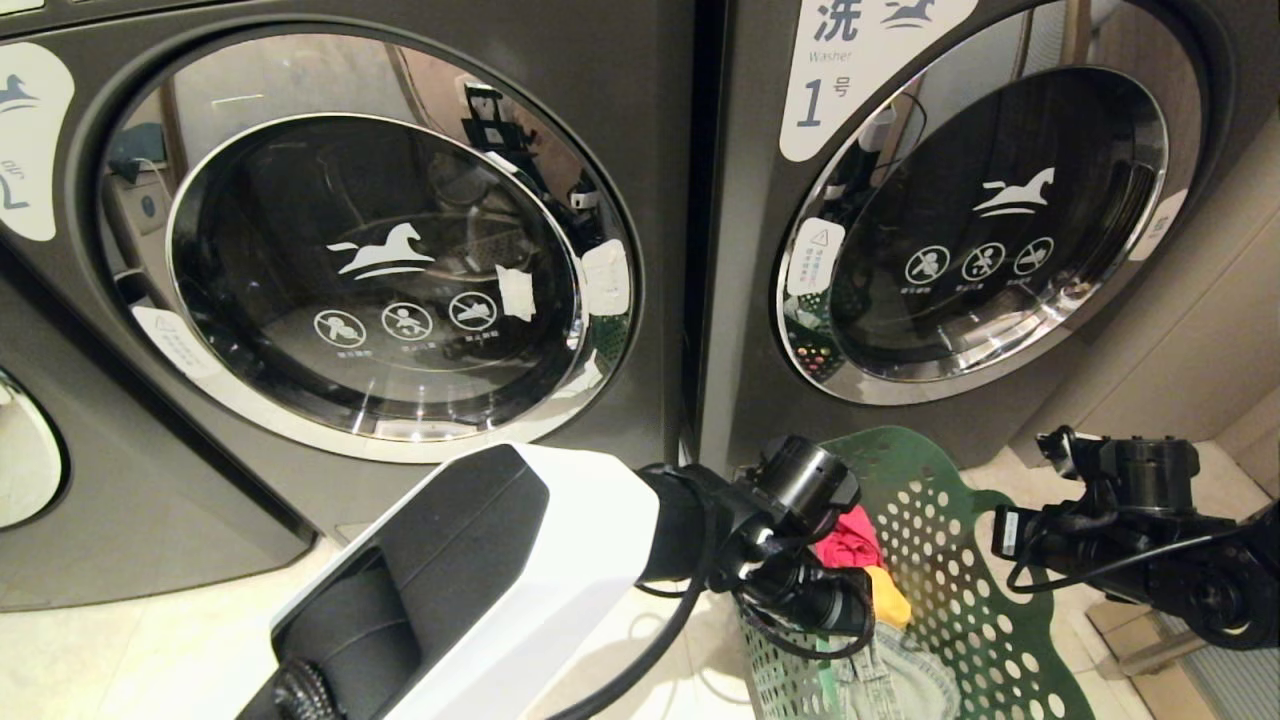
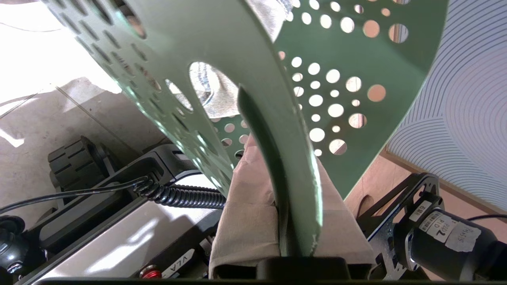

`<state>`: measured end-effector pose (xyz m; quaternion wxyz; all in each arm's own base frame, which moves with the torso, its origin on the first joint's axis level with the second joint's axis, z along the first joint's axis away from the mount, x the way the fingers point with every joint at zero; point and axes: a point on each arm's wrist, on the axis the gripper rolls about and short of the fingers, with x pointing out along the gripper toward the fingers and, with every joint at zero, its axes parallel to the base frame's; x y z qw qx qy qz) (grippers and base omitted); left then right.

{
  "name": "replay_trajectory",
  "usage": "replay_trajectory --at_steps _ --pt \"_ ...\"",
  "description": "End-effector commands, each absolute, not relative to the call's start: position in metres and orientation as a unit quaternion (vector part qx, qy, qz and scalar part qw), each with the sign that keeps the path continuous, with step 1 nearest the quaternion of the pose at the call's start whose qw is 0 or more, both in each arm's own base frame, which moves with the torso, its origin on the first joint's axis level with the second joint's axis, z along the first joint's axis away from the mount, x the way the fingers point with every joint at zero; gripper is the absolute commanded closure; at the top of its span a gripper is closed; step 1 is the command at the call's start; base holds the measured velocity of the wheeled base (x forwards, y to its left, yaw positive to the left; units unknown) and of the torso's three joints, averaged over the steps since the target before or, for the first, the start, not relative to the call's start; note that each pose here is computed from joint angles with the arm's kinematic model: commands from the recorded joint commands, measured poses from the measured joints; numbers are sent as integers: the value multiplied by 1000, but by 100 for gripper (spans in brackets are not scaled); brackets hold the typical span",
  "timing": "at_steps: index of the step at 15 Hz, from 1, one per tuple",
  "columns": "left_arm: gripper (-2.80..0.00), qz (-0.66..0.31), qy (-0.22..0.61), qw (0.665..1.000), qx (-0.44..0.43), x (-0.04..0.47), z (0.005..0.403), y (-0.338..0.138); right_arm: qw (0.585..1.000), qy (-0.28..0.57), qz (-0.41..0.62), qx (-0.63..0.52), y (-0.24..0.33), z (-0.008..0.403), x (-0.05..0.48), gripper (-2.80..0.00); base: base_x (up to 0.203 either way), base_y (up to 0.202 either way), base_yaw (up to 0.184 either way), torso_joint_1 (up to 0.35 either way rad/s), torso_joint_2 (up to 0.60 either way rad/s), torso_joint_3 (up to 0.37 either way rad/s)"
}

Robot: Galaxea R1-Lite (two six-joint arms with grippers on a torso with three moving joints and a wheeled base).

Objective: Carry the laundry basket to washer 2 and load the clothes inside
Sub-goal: Pick up the clothes basket and put it beside the washing machine

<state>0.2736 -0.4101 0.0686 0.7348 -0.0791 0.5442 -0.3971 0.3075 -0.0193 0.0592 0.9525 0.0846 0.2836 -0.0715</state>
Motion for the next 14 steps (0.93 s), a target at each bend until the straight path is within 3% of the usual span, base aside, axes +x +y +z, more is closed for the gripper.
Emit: replay_trajectory --at_steps 1,5,14 --pt "0 -396 546 734 -80 273 68 -410 951 288 -72 85 -19 55 308 0 0 0 0 0 0 0" --pt "0 -396 548 733 -78 273 68 -410 952 286 -71 83 -19 56 309 0 0 0 0 1 -1 -32" --pt "0 -398 549 731 -76 272 63 -412 955 277 -71 81 -19 62 309 0 0 0 0 3 2 -193"
